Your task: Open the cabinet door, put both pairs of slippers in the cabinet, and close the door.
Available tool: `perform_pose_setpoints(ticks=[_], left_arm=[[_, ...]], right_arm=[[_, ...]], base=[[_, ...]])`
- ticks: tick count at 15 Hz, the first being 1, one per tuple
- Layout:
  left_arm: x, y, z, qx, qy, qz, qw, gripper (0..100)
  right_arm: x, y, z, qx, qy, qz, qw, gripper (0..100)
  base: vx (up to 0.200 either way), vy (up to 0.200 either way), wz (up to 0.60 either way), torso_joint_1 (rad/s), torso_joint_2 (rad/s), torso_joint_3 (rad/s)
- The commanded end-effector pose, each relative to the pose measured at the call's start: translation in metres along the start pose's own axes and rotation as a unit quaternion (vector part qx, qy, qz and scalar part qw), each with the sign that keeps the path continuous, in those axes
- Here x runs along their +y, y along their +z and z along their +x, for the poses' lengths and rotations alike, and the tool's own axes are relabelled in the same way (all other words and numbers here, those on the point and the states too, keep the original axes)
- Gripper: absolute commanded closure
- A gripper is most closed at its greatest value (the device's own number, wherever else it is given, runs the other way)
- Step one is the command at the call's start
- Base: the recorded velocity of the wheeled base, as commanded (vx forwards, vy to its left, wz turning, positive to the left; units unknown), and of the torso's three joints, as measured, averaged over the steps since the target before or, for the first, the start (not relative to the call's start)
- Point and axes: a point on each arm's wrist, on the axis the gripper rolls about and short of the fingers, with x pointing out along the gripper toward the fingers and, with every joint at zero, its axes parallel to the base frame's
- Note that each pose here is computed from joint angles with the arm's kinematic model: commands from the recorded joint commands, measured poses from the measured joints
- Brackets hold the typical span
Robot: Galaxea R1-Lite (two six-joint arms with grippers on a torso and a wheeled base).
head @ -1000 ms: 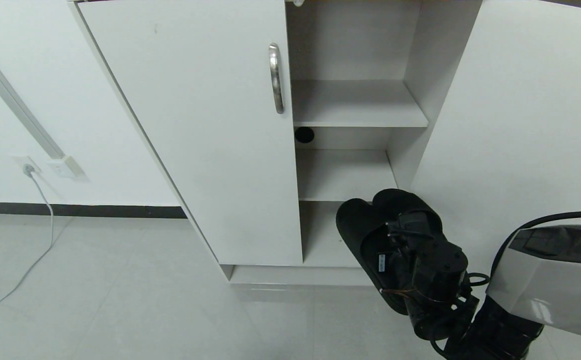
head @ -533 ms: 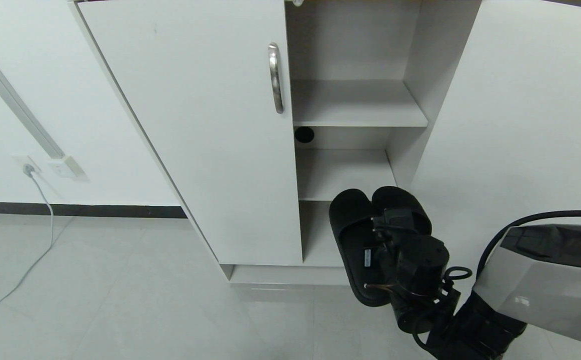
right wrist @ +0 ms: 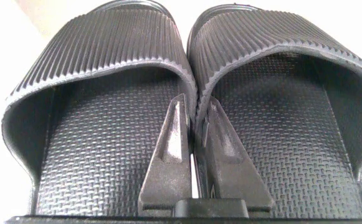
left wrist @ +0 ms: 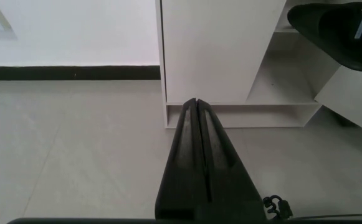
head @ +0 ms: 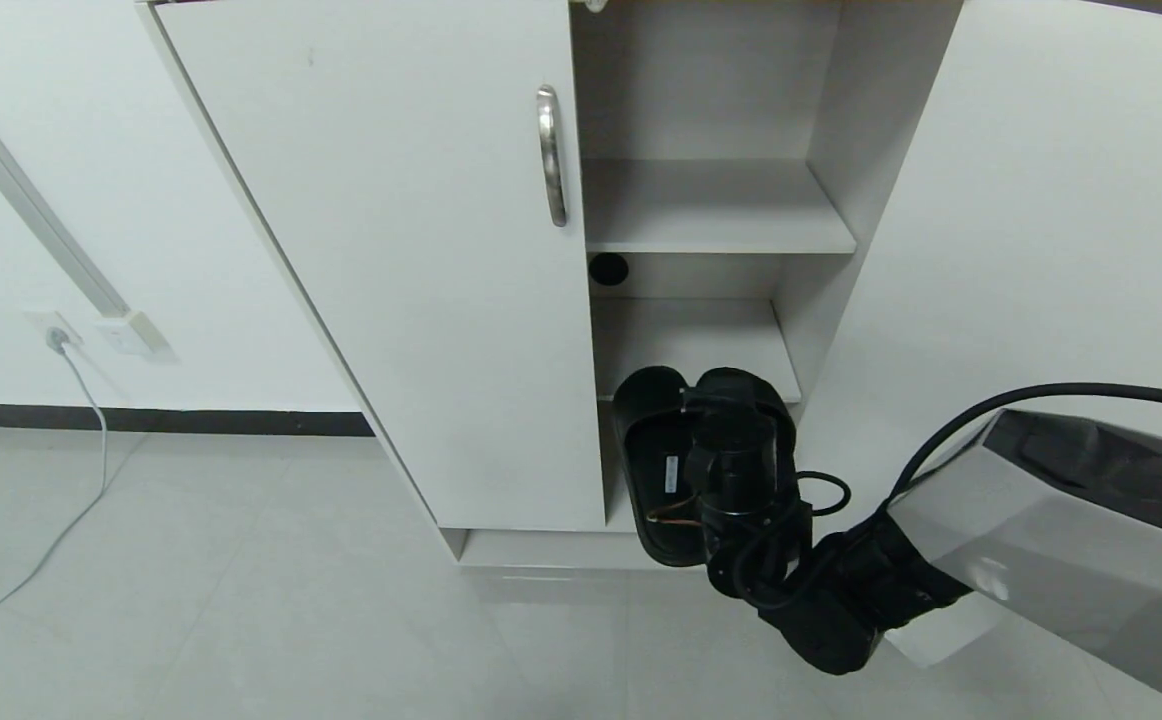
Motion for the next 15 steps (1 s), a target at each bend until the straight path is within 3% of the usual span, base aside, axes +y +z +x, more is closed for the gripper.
perform_pose_setpoints(ticks=[1, 3, 14, 15], left_arm=[[0.0, -0.0001, 0.0001, 0.001, 0.0, 0.0, 1.0, 100], [0.0, -0.0001, 0.0001, 0.001, 0.0, 0.0, 1.0, 100], [0.0, -0.0001, 0.0001, 0.001, 0.0, 0.0, 1.0, 100], [0.0, -0.0001, 0.0001, 0.001, 0.0, 0.0, 1.0, 100]], right_arm=[[0.0034, -0.0088, 0.0087, 0.001, -0.01, -0.001, 1.0, 100], [0.0041, -0.0094, 0.0112, -0.002, -0.024, 0.0, 1.0, 100], [0.0017, -0.0138, 0.015, 0.0, -0.027, -0.004, 1.0, 100], [0.0001, -0.0154, 0.0185, 0.0, -0.031, -0.002, 1.0, 100]], base=[[0.0, 0.0, 0.0, 0.0, 0.0, 0.0], [0.0, 0.0, 0.0, 0.0, 0.0, 0.0], [0.2, 0.0, 0.0, 0.001, 0.0, 0.001], [0.0, 0.0, 0.0, 0.0, 0.0, 0.0]])
